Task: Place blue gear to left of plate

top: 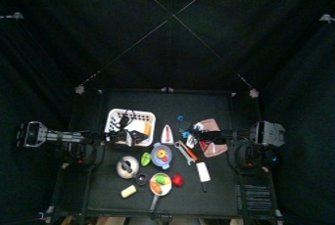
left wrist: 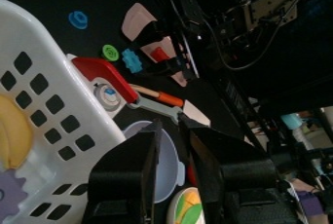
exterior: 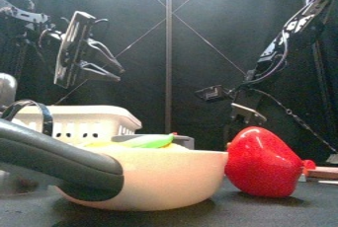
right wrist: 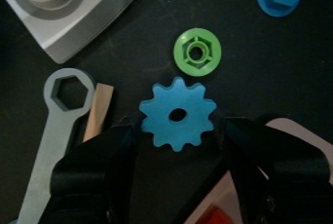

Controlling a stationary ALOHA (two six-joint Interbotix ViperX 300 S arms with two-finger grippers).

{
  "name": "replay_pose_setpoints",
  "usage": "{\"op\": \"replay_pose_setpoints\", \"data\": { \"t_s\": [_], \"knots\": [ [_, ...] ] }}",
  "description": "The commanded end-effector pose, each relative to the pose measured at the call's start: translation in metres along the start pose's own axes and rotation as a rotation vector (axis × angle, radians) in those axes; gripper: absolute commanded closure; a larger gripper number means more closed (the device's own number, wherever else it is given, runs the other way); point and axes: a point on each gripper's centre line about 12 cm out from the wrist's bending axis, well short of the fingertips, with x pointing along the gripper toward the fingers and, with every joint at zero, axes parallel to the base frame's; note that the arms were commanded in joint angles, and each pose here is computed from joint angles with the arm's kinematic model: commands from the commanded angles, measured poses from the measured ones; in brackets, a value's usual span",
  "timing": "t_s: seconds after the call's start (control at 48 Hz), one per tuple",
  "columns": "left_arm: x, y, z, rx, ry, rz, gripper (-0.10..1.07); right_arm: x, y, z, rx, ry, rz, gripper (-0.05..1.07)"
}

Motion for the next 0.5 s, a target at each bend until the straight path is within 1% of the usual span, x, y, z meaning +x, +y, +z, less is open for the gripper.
{"op": "replay_pose_setpoints", "data": {
  "t_s": [0.0, 0.125, 0.271, 0.354, 0.479],
  "knots": [
    [0.0, -0.003, 0.002, 0.015, -0.01, -0.015, 0.32, -0.003, 0.001, 0.011, 0.018, -0.021, 0.0, 0.37],
    [-0.001, -0.002, -0.002, 0.021, 0.001, -0.013, 0.32, -0.004, -0.001, 0.012, 0.033, -0.005, -0.014, 0.28],
    [-0.001, -0.006, -0.004, 0.046, 0.002, -0.033, 0.32, -0.008, -0.001, 0.013, 0.024, 0.005, -0.034, 0.19],
    [-0.002, -0.009, -0.002, 0.081, -0.016, -0.055, 0.32, -0.01, -0.002, 0.014, 0.041, 0.013, -0.042, 0.15],
    [-0.003, -0.013, 0.001, 0.116, -0.039, -0.083, 0.32, -0.012, -0.002, 0.015, 0.047, 0.018, -0.047, 0.14]
  ]
}}
